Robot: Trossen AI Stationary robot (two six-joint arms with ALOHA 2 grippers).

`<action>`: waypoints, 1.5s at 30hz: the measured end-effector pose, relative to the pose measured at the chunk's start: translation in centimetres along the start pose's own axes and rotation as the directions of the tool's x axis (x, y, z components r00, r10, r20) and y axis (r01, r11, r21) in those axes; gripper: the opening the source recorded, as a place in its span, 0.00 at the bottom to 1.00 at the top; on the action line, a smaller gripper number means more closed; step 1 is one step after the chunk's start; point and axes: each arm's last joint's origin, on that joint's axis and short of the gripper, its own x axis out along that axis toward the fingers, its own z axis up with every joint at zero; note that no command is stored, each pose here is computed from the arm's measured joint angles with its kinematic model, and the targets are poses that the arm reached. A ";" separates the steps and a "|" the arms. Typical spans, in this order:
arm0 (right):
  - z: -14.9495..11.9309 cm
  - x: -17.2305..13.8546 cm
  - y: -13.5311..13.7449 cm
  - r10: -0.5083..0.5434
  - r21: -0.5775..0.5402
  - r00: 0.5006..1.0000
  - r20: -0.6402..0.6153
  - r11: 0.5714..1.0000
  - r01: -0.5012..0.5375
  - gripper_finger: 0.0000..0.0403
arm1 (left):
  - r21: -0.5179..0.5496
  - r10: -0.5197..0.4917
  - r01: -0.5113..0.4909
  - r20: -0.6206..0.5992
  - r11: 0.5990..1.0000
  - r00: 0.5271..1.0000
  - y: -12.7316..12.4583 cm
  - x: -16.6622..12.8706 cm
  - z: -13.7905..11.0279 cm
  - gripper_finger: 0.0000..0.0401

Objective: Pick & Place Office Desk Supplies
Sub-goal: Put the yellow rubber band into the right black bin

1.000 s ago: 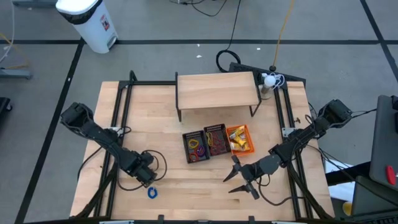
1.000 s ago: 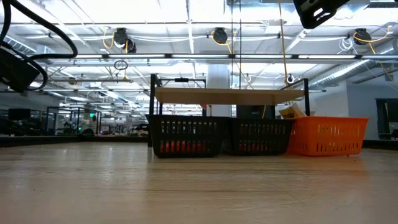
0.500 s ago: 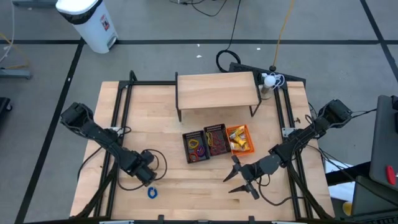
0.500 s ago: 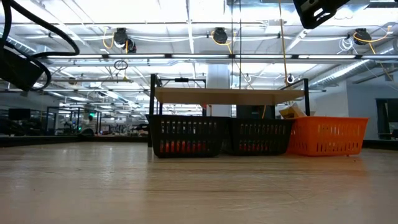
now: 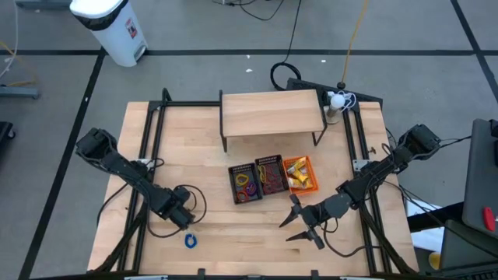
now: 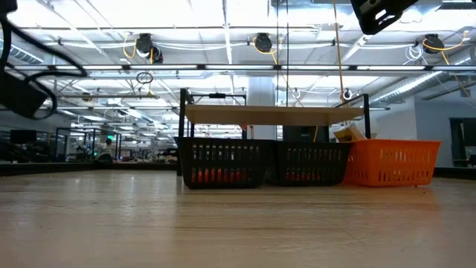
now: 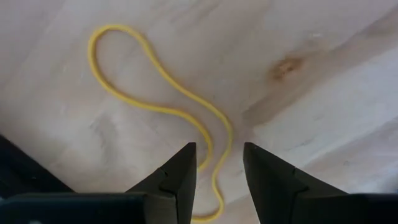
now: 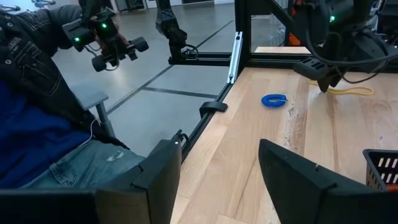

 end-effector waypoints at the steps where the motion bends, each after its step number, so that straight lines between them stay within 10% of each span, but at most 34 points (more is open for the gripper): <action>1: 0.0 0.0 0.0 0.000 0.000 1.000 0.000 1.000 0.000 0.52 | -0.009 -0.001 0.001 -0.006 1.000 1.000 0.1 0.3 0.0 0.33; 12: 0.0 0.0 0.0 0.000 0.000 1.000 0.001 1.000 0.000 0.51 | -0.033 -0.020 0.019 -0.025 0.999 0.999 0.6 1.3 0.1 0.32; 20: 0.0 0.0 0.0 0.000 0.000 1.000 0.001 1.000 0.000 0.51 | -0.036 -0.047 0.047 0.001 0.998 0.999 0.3 1.4 0.2 0.03; 45: 0.8 0.0 0.0 -0.012 -0.033 0.997 0.079 0.999 0.015 0.51 | 0.213 -0.228 0.215 0.039 0.953 0.973 -1.6 -5.0 0.5 0.00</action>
